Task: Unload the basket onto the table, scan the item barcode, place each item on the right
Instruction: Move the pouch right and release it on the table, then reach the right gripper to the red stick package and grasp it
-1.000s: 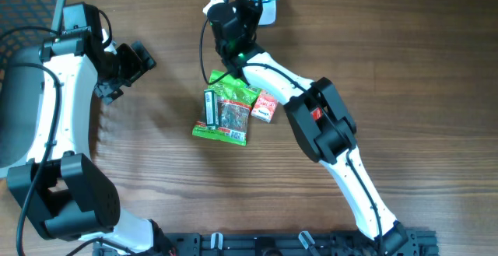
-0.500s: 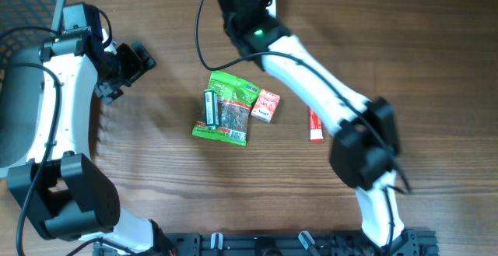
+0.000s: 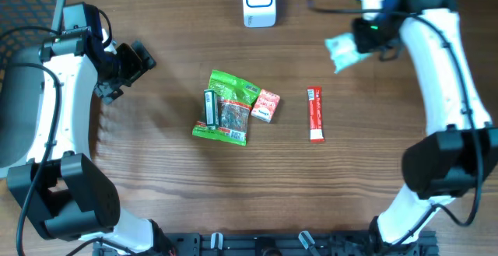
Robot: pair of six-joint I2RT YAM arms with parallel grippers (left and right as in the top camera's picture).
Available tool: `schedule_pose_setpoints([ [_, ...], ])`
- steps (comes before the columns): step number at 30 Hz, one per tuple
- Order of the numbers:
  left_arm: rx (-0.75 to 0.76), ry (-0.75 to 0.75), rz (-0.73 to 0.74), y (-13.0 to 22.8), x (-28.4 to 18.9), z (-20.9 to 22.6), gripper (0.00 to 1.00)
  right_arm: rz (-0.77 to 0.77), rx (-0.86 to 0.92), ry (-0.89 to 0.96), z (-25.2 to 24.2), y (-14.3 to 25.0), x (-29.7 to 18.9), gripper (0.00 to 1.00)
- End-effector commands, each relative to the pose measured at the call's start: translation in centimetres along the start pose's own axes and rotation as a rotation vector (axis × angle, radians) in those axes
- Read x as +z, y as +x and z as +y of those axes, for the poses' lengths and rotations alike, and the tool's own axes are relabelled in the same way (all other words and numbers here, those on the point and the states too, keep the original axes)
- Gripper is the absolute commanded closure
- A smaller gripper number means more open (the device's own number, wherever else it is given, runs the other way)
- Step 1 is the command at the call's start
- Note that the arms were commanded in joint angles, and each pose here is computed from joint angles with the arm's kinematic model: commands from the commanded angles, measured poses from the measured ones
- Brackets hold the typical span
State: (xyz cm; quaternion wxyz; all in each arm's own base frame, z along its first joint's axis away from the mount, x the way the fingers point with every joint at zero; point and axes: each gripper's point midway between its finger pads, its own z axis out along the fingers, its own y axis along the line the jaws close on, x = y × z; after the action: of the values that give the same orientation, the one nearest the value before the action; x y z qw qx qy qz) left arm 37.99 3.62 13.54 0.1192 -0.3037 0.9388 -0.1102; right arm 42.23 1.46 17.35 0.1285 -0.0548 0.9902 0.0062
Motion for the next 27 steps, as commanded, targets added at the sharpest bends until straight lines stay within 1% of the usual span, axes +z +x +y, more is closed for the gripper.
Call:
schedule_pose_setpoints([
  [1, 0.005, 0.002, 0.015, 0.2, 0.4, 0.1, 0.0, 0.098, 0.191, -0.081, -3.1, 3.0, 3.2, 0.93],
  [2, 0.005, 0.002, 0.015, 0.2, 0.4, 0.1, 0.0, 0.123, 0.255, -0.074, -4.7, 4.2, 4.1, 0.54],
  [3, 0.005, 0.002, 0.015, 0.2, 0.4, 0.1, 0.0, 0.141, 0.298, -0.07, -5.8, 5.1, 4.7, 0.36],
  [5, 0.005, 0.002, 0.015, 0.2, 0.4, 0.1, 0.0, 0.165, 0.343, -0.057, -7.5, 6.4, 5.3, 0.26],
  [6, 0.005, 0.002, 0.015, 0.2, 0.4, 0.1, 0.0, 0.173, 0.362, -0.048, -8.3, 6.9, 5.4, 0.23],
  [8, 0.005, 0.002, 0.015, 0.2, 0.4, 0.1, 0.0, 0.183, 0.383, -0.019, -9.5, 7.5, 5.3, 0.23],
  [10, 0.005, 0.002, 0.015, 0.2, 0.4, 0.1, 0.0, 0.185, 0.415, -0.02, -9.4, 7.6, 5.3, 0.22],
  [12, 0.005, 0.002, 0.015, 0.2, 0.4, 0.1, 0.0, 0.171, 0.415, -0.107, -7.2, 6.7, 5.3, 0.23],
  [14, 0.005, 0.002, 0.015, 0.2, 0.4, 0.1, 0.0, 0.166, 0.361, -0.132, -5.2, 6.0, 5.4, 0.23],
  [18, 0.005, 0.002, 0.015, 0.2, 0.4, 0.1, 0.0, 0.183, 0.173, -0.163, 1.3, 5.2, 5.6, 0.22],
  [22, 0.005, 0.002, 0.015, 0.2, 0.4, 0.1, 0.0, 0.215, -0.022, -0.195, 9.3, 5.9, 5.4, 0.2],
  [24, 0.005, 0.002, 0.015, 0.2, 0.4, 0.1, 0.0, 0.23, -0.073, -0.203, 12.9, 6.7, 5.2, 0.19],
  [27, 0.005, 0.002, 0.015, 0.2, 0.4, 0.1, 0.0, 0.245, -0.094, -0.208, 16.6, 7.8, 4.9, 0.18],
])
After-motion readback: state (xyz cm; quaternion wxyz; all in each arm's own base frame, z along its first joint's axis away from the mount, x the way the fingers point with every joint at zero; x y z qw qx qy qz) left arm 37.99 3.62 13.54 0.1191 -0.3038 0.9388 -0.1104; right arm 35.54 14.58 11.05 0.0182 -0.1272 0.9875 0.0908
